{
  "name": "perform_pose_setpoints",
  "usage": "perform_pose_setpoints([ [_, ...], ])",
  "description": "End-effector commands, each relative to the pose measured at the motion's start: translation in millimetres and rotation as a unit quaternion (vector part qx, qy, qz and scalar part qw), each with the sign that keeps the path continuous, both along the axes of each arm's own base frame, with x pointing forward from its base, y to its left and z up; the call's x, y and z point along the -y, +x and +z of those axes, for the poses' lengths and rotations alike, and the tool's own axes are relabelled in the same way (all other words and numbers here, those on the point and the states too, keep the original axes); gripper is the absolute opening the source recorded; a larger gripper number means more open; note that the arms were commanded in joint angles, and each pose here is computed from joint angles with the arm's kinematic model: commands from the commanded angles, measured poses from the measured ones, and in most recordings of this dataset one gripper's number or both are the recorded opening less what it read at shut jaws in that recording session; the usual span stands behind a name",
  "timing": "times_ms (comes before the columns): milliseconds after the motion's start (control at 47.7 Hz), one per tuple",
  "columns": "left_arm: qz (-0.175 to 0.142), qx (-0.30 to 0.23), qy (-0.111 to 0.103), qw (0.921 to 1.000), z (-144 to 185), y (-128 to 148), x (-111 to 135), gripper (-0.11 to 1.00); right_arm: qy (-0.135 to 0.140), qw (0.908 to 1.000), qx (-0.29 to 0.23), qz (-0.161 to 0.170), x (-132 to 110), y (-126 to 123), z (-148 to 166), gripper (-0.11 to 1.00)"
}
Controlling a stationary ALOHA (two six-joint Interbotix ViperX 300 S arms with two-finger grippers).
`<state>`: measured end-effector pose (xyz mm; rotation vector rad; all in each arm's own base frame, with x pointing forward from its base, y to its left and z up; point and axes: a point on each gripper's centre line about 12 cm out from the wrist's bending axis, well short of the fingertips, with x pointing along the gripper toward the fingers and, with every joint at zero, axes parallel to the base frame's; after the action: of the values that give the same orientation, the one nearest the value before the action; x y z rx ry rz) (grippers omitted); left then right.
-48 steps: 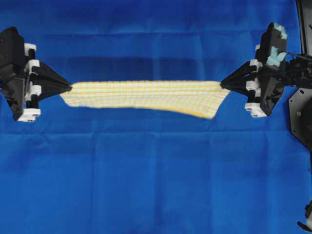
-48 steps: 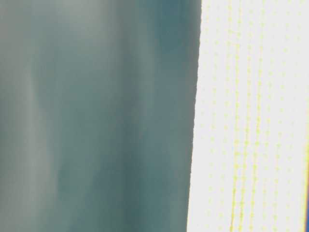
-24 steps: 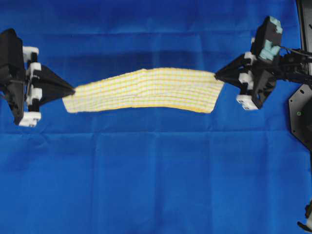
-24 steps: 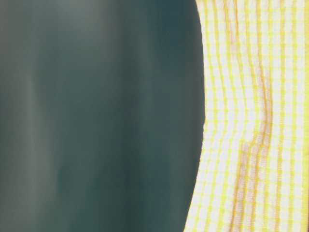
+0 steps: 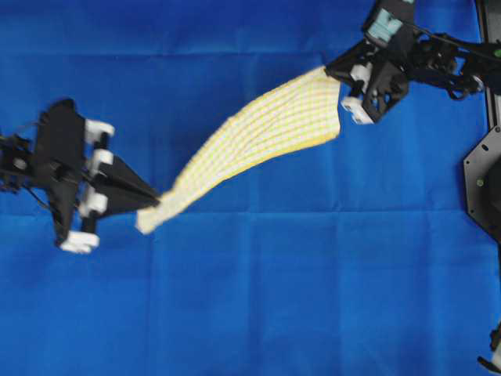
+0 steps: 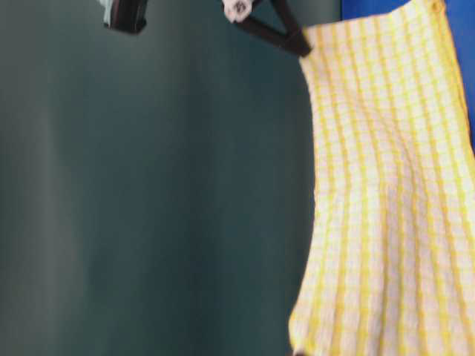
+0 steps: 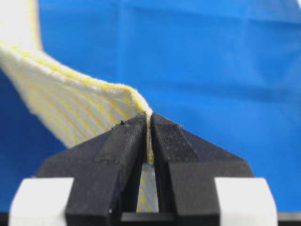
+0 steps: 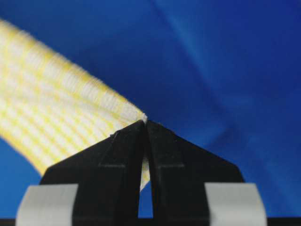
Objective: Fold the yellow towel.
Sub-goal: 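Swing the lifted strip to lie vertically, right gripper moving to top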
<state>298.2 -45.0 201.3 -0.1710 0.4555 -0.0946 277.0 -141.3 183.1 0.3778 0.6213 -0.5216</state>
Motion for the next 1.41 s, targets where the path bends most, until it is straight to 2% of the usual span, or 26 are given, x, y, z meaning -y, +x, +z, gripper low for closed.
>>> perform_pose_setpoints([
  [0, -0.013, 0.019, 0.000, 0.9997, 12, 20, 11, 0.03, -0.017, 0.9997, 0.015, -0.008, 15, 11, 13, 0.02],
  [273, -0.039, 0.030, 0.008, 0.9987, 21, 78, 38, 0.03, -0.038, 0.9989, 0.013, -0.024, 46, 24, 20, 0.02],
  [566, -0.067, 0.058, 0.053, 0.9946, 37, 139, 58, 0.03, -0.057, 0.9979, 0.012, -0.029, 67, 34, 25, 0.02],
  [776, -0.080, 0.064, 0.073, 0.9921, 45, 171, 68, 0.03, -0.065, 0.9973, 0.013, -0.032, 75, 38, 28, 0.02],
  [986, -0.083, 0.068, 0.076, 0.9913, 43, 187, 74, 0.03, -0.068, 0.9970, 0.012, -0.035, 80, 39, 29, 0.02],
  [1384, -0.084, 0.080, 0.079, 0.9902, 44, 195, 76, 0.03, -0.069, 0.9969, 0.011, -0.037, 81, 35, 30, 0.02],
])
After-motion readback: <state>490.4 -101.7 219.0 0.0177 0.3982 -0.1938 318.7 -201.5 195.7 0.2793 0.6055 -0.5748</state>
